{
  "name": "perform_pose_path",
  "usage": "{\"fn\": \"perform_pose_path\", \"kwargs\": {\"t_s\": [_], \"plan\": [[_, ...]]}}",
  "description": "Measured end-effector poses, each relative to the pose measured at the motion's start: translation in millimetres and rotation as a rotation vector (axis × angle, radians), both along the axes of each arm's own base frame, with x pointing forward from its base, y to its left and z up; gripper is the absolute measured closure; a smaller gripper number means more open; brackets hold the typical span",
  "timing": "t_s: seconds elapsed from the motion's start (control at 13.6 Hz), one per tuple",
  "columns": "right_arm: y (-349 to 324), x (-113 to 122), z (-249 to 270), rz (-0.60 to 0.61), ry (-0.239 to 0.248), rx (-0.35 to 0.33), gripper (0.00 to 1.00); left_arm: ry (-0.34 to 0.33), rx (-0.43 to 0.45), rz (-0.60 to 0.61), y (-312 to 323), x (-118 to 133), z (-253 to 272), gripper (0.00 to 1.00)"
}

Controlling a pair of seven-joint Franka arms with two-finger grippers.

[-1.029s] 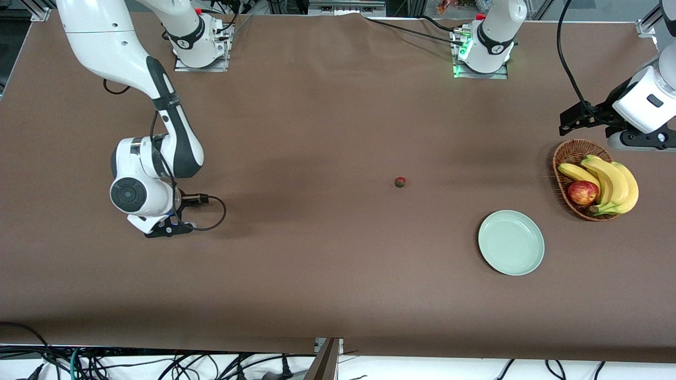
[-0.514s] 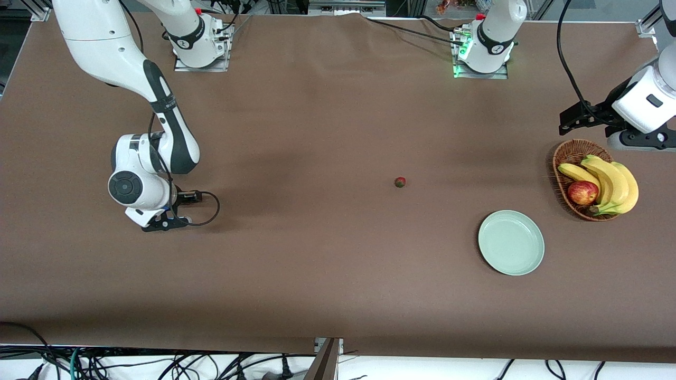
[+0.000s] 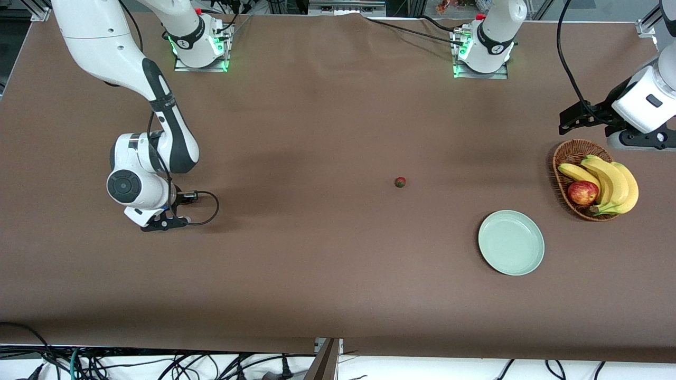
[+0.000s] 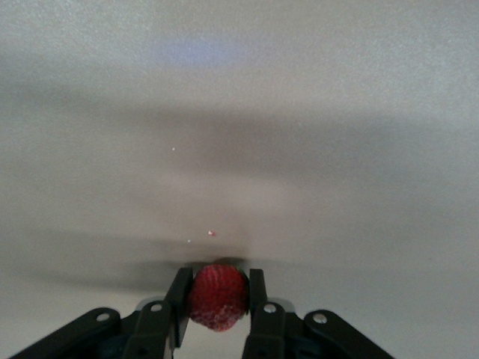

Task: Collect all strawberries into plate
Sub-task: 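Carry the second strawberry beside the first and open the right gripper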

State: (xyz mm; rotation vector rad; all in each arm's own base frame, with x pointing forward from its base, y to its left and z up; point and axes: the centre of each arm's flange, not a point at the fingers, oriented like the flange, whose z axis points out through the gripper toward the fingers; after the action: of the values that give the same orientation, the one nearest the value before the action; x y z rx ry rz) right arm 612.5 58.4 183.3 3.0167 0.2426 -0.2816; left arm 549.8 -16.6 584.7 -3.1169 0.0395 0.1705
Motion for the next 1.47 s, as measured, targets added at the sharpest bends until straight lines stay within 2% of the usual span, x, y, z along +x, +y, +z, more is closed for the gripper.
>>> {"fn": "perform_pose_path", "kwargs": {"t_s": [0.22, 0.37, 0.51, 0.81, 0.96, 1.18, 1.47], "plan": [[10.5, 8.3, 10.0, 0.010, -0.043, 0.015, 0.65, 0.000, 0.000, 0.000, 0.0, 0.0, 0.0, 0.00], [49.4, 18.6, 28.8, -0.013, -0.093, 0.048, 0.65, 0.000, 0.000, 0.000, 0.0, 0.0, 0.0, 0.00], [117.3, 19.5, 43.5, -0.103, -0.132, 0.087, 0.65, 0.000, 0.000, 0.000, -0.1, 0.0, 0.0, 0.00], [300.0, -8.7, 47.1, -0.319, -0.184, 0.152, 0.65, 0.000, 0.000, 0.000, 0.0, 0.0, 0.0, 0.00], [381.4, -21.5, 46.4, -0.398, -0.228, 0.220, 0.65, 0.000, 0.000, 0.000, -0.2, 0.0, 0.0, 0.00], [479.0, -48.8, 31.5, -0.462, -0.307, 0.373, 0.65, 0.000, 0.000, -0.001, -0.6, 0.0, 0.0, 0.00], [545.9, -86.9, 2.9, -0.480, -0.369, 0.543, 0.64, 0.000, 0.000, -0.001, -0.5, -0.1, 0.0, 0.00]]}}
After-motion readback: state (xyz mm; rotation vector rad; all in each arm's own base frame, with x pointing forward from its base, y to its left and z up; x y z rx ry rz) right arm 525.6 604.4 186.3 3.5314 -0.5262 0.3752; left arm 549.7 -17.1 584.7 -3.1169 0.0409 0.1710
